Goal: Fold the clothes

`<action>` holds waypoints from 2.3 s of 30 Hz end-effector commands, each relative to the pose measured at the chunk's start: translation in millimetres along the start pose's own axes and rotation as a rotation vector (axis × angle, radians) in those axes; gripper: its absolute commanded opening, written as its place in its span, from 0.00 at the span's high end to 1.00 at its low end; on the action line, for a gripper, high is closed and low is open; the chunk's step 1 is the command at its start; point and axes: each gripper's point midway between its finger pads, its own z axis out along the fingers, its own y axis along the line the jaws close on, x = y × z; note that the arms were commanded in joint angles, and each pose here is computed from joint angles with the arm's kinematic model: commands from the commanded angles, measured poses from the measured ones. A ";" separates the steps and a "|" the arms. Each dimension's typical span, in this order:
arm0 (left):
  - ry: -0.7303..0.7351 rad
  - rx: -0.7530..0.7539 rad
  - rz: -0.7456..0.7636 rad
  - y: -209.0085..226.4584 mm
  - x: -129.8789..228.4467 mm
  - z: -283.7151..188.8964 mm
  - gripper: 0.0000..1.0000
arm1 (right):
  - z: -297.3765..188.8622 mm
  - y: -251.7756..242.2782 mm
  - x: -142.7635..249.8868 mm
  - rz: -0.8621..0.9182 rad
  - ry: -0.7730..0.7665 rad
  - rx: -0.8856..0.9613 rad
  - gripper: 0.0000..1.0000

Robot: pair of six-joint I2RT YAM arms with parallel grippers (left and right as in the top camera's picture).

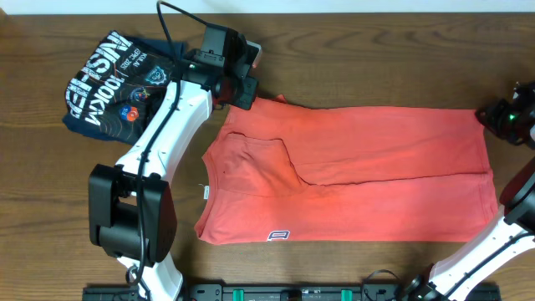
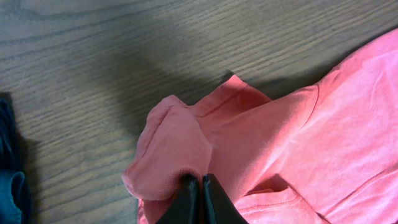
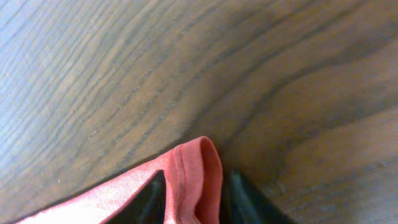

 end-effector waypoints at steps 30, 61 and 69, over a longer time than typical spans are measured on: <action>0.110 0.010 -0.025 -8.5 28.5 -25.2 0.94 | -64.0 40.2 -11.9 -0.052 -0.031 -0.269 0.99; 0.581 -0.066 -0.136 -2.8 137.6 -63.9 0.94 | -81.6 -25.9 30.1 0.140 0.119 -0.078 0.99; 0.659 -0.079 -0.205 -5.0 162.7 -61.9 0.94 | -90.7 -38.0 46.7 0.305 0.179 -0.048 0.99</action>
